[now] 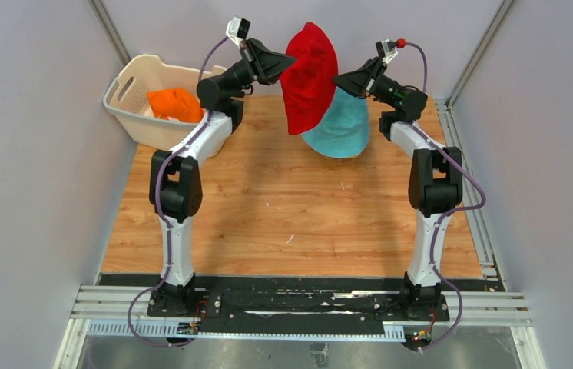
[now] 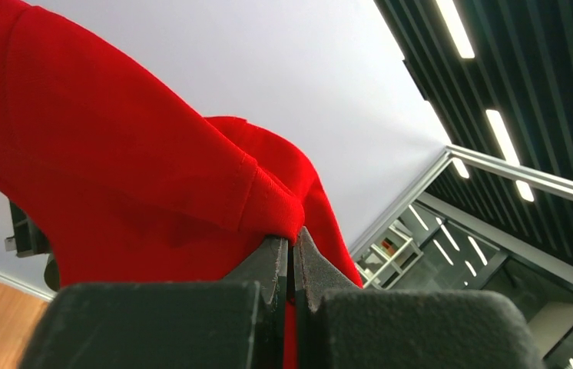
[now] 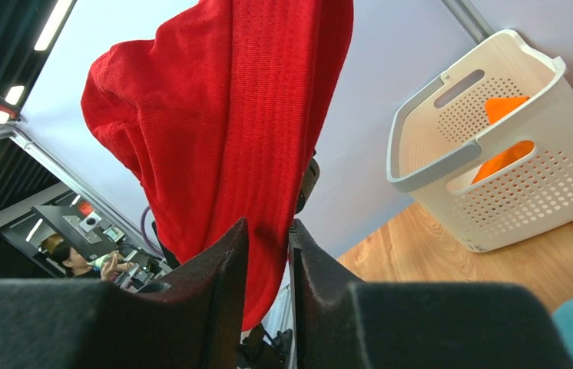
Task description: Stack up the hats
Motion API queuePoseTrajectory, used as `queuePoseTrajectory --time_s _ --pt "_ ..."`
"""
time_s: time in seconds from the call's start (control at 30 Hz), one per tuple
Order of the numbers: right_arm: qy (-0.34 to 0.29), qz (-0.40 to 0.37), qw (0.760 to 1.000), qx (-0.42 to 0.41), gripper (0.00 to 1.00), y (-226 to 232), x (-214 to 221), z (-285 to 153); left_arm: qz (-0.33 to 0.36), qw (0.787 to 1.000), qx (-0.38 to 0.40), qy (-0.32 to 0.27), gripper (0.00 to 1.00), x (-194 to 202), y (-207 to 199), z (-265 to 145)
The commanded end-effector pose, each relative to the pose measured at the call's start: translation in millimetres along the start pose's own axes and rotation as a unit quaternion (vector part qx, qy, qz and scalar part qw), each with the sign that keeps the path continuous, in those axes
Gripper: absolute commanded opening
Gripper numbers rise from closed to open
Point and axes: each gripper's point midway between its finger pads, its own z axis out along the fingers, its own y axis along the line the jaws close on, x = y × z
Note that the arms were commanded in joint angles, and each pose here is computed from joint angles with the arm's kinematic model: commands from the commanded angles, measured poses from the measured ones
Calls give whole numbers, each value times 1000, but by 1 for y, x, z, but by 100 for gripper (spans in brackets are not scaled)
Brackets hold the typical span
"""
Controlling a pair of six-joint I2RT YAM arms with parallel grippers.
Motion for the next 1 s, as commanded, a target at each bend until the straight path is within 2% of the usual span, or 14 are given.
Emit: queuePoseTrajectory --time_s 0.0,0.07,0.2,0.3,0.47,0.57,0.97 --pt "17 -41 999 -31 13 31 3 9 16 1000 4 6 0 6 8 -2" --pt "17 -39 999 -31 1 30 2 9 13 1000 -2 6 0 5 14 -4" --pt "12 -37 999 -26 1 28 -3 11 18 999 -29 -7 0 -5 29 -16" --pt "8 -38 999 -17 1 21 -8 14 26 995 -84 -37 0 -23 52 -37" --pt "2 -39 999 -14 1 14 -20 24 27 975 -207 -80 0 -49 102 -77" --pt "7 -42 999 -10 1 9 -24 38 37 964 -248 -93 0 -58 120 -89" --pt "20 -34 998 49 1 -56 -31 62 48 957 -263 -113 0 -83 131 -88"
